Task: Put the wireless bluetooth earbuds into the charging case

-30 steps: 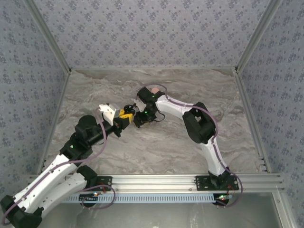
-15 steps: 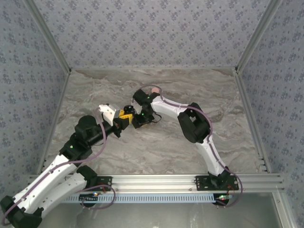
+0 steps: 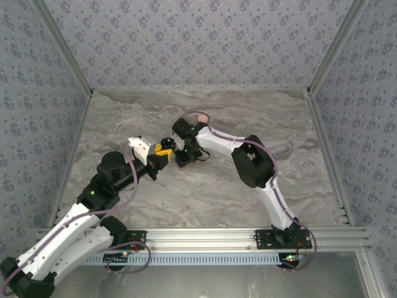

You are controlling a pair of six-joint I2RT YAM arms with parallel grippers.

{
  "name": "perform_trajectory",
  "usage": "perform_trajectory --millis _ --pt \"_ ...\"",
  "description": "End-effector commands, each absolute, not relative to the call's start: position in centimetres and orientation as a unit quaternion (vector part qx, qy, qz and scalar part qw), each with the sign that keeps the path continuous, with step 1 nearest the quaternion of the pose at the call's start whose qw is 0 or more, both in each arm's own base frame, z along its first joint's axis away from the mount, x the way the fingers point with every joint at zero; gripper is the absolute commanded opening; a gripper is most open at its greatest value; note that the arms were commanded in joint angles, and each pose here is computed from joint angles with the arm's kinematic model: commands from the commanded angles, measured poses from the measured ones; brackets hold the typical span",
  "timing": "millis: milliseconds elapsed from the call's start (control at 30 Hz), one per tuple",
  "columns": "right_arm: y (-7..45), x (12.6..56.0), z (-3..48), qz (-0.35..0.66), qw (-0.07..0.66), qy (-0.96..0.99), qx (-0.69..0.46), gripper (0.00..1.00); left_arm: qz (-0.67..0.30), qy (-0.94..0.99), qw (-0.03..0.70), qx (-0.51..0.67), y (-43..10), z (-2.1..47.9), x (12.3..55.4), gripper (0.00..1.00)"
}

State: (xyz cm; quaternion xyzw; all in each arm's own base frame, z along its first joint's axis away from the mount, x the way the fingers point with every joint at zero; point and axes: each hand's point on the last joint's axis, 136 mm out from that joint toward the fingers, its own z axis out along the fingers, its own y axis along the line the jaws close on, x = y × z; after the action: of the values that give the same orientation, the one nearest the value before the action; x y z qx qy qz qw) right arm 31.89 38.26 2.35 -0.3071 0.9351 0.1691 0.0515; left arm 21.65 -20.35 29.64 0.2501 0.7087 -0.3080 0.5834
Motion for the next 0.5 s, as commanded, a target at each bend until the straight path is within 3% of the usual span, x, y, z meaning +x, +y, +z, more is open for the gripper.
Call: perform_trajectory --millis 0,467 --pt "35.7 31.4 1.6 0.143 0.037 0.946 -0.289 0.23 -0.308 0.705 0.589 0.245 -20.2 29.9 21.8 0.15" --pt "28.4 29.3 2.8 0.138 0.025 0.949 -0.281 0.22 -0.321 0.707 0.577 0.254 -21.5 29.5 22.4 0.15"
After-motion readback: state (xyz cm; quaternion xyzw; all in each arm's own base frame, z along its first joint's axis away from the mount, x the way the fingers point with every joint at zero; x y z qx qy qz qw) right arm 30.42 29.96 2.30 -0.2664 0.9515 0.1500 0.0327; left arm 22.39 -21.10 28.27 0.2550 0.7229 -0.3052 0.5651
